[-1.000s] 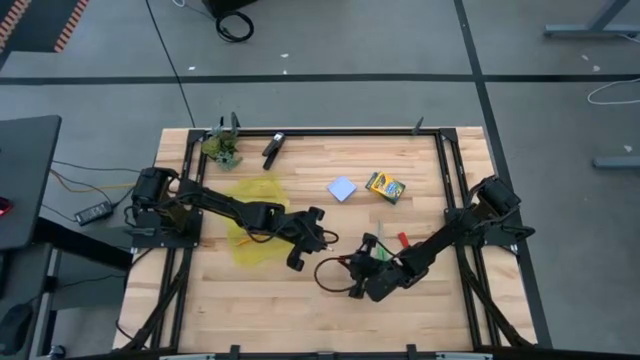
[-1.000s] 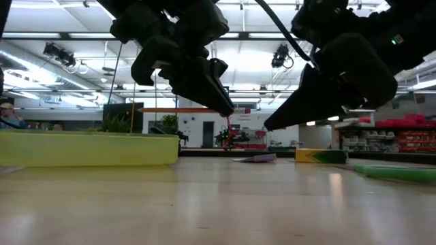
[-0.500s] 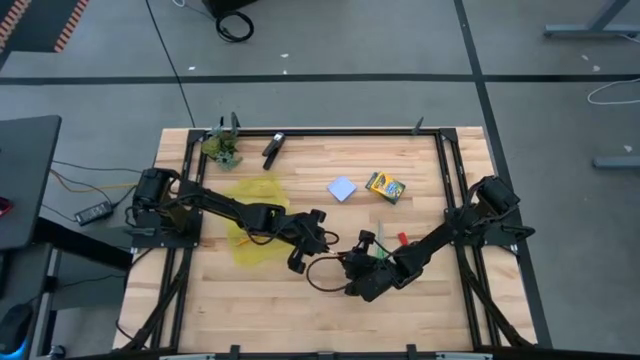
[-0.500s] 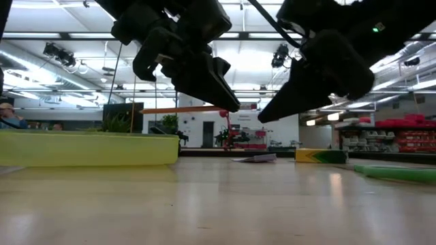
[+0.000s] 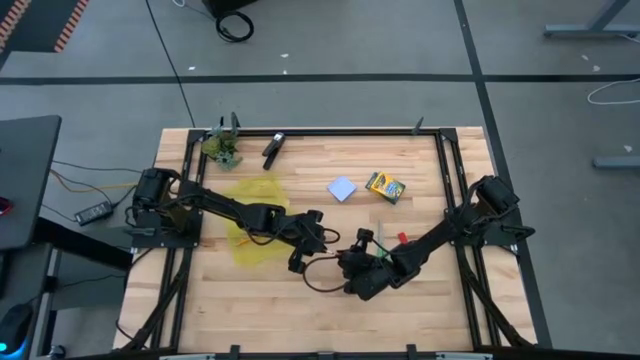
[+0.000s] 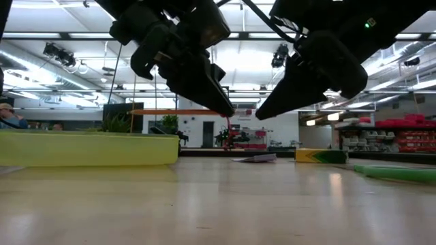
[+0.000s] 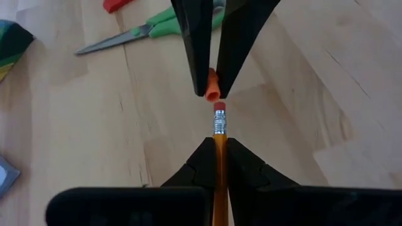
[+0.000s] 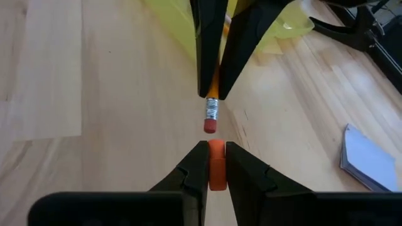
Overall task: Pack school essentials
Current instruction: Put the orange pencil into the yellow supply box
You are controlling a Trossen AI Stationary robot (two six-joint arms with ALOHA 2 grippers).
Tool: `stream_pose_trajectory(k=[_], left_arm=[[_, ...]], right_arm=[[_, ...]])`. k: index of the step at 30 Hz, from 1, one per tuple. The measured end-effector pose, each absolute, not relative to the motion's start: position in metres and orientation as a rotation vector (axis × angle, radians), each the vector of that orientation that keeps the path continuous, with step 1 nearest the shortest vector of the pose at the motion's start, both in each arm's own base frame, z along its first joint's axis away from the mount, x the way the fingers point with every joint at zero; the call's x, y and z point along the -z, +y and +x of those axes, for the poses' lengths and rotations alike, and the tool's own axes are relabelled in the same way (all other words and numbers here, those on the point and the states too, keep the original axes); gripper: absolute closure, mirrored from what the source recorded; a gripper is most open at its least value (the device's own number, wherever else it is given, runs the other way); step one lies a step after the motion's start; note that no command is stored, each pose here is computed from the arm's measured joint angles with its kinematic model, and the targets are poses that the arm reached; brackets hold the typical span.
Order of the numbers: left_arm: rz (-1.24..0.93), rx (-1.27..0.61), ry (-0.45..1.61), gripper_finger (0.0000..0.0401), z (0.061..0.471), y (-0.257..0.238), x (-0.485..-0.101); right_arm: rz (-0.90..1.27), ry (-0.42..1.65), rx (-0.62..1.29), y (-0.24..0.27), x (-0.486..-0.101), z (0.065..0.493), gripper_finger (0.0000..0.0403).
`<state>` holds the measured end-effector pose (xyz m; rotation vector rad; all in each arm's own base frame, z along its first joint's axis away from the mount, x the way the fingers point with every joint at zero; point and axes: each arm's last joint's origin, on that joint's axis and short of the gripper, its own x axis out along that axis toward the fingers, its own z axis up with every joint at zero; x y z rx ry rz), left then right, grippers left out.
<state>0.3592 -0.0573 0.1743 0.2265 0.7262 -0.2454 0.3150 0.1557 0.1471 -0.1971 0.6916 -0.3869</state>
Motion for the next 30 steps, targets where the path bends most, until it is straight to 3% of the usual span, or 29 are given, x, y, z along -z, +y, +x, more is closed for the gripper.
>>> stream_pose_trajectory(k=[30], left_arm=[[0.069, 0.168, 0.779, 0.0375, 0.358, -0.05, -0.172]], right_arm=[[-0.408, 0.78, 0.251, 0.139, -0.149, 0.327, 0.0345]])
